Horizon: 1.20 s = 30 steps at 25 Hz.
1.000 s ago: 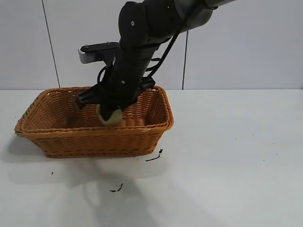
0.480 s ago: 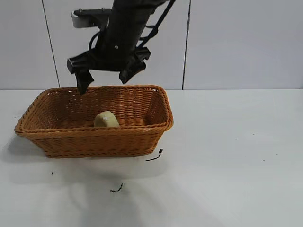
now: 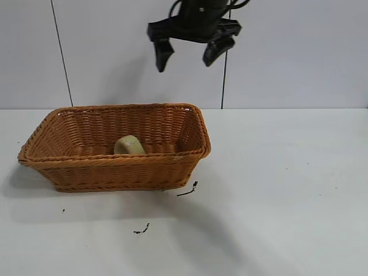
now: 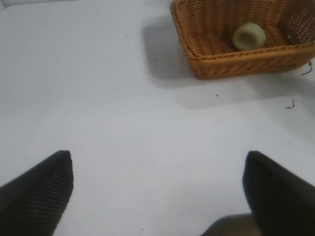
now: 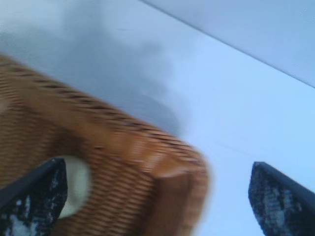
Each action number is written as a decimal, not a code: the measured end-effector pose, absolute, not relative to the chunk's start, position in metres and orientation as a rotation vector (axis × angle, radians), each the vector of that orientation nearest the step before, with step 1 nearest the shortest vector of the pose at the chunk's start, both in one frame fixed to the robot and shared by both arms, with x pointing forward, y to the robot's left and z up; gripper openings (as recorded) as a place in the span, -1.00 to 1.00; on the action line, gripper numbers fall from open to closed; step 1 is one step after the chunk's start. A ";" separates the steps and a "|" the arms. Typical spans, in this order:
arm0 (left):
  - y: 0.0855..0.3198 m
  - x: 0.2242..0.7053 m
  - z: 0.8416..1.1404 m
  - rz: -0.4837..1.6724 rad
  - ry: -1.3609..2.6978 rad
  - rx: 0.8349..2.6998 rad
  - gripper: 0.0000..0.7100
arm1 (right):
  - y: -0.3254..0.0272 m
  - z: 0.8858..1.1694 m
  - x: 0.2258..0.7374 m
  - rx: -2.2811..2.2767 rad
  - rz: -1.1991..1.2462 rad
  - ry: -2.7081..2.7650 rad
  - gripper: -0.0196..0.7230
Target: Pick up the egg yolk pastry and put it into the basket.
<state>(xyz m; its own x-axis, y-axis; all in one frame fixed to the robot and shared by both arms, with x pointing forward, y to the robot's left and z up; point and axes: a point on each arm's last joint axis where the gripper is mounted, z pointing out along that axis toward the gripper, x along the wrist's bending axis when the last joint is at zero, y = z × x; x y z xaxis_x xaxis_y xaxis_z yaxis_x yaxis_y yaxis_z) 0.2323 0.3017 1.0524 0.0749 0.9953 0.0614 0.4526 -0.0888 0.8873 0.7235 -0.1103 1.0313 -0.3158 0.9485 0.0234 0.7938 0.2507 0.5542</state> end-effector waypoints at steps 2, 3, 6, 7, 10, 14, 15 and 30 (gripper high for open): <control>0.302 0.232 1.052 0.960 1.463 1.638 0.96 | -0.142 1.031 0.734 1.678 0.656 2.159 0.92; 0.302 0.232 1.052 0.960 1.463 1.638 0.96 | -0.160 1.030 0.738 1.716 0.633 2.132 0.92; 0.302 0.232 1.052 0.960 1.463 1.638 0.96 | -0.206 1.029 0.747 1.816 0.581 2.057 0.92; 0.302 0.232 1.052 0.960 1.463 1.638 0.96 | -0.220 1.028 0.748 1.846 0.566 2.032 0.92; 0.302 0.232 1.052 0.960 1.463 1.638 0.96 | -0.256 1.027 0.751 1.919 0.525 1.974 0.92; 0.302 0.232 1.052 0.960 1.463 1.638 0.96 | -0.275 1.025 0.749 1.980 0.470 1.958 0.92; 0.302 0.232 1.052 0.960 1.463 1.638 0.96 | -0.277 1.025 0.748 1.987 0.455 1.962 0.92; 0.302 0.232 1.052 0.960 1.463 1.638 0.96 | -0.282 1.075 0.694 1.993 0.380 1.984 0.92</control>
